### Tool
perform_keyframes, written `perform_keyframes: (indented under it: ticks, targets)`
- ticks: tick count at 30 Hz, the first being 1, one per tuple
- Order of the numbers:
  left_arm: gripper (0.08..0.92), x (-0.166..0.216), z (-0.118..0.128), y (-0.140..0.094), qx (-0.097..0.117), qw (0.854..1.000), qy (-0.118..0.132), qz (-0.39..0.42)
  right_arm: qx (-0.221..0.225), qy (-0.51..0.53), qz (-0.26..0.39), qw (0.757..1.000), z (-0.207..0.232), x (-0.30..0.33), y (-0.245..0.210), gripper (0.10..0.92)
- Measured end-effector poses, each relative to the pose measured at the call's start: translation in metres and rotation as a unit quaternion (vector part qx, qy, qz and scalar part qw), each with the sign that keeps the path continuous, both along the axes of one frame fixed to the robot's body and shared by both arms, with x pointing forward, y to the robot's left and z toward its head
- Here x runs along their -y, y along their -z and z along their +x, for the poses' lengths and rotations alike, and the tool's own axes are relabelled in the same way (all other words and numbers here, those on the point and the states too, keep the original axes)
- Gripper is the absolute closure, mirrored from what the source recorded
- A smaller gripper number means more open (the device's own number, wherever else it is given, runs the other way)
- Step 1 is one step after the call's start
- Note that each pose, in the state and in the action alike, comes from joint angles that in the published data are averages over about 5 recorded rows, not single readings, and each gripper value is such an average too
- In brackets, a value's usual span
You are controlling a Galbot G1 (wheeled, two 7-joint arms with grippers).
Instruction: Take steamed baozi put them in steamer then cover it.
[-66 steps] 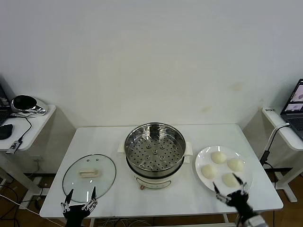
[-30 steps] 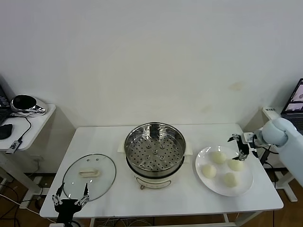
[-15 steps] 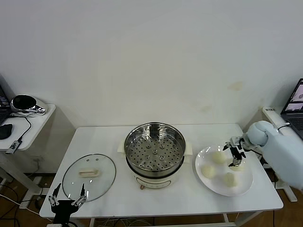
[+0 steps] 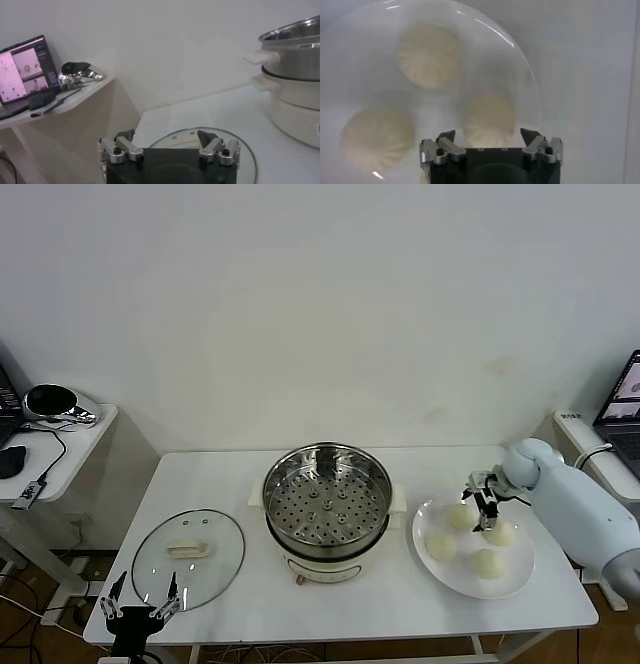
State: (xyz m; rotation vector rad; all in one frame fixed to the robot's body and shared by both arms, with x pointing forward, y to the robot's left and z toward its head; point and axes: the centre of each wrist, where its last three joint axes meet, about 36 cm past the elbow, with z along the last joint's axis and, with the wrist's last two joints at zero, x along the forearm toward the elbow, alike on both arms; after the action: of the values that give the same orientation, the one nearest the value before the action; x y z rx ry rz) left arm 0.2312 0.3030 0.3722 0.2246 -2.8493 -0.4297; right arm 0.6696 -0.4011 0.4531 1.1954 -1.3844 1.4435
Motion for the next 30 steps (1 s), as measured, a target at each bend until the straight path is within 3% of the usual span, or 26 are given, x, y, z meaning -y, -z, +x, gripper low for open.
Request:
perform_keyframes:
  ticks: [9, 17, 24, 30]
  targets:
    - [0.177, 0.0, -0.001, 0.001, -0.002, 1.0, 0.001, 0.001, -0.005, 0.001, -0.006, 1.0, 0.0, -0.005, 0.007, 0.346]
    - [0.177, 0.001, -0.001, 0.0, -0.001, 1.0, 0.002, 0.001, -0.002, -0.001, -0.007, 1.0, 0.002, -0.005, 0.002, 0.48]
    - [0.177, 0.0, -0.001, -0.001, -0.001, 1.0, 0.003, 0.003, 0.005, -0.01, -0.002, 1.0, 0.002, -0.007, -0.023, 0.49]
    - [0.177, 0.0, 0.002, -0.001, 0.002, 1.0, 0.006, -0.001, 0.026, -0.031, 0.015, 0.999, 0.002, -0.013, -0.076, 0.488]
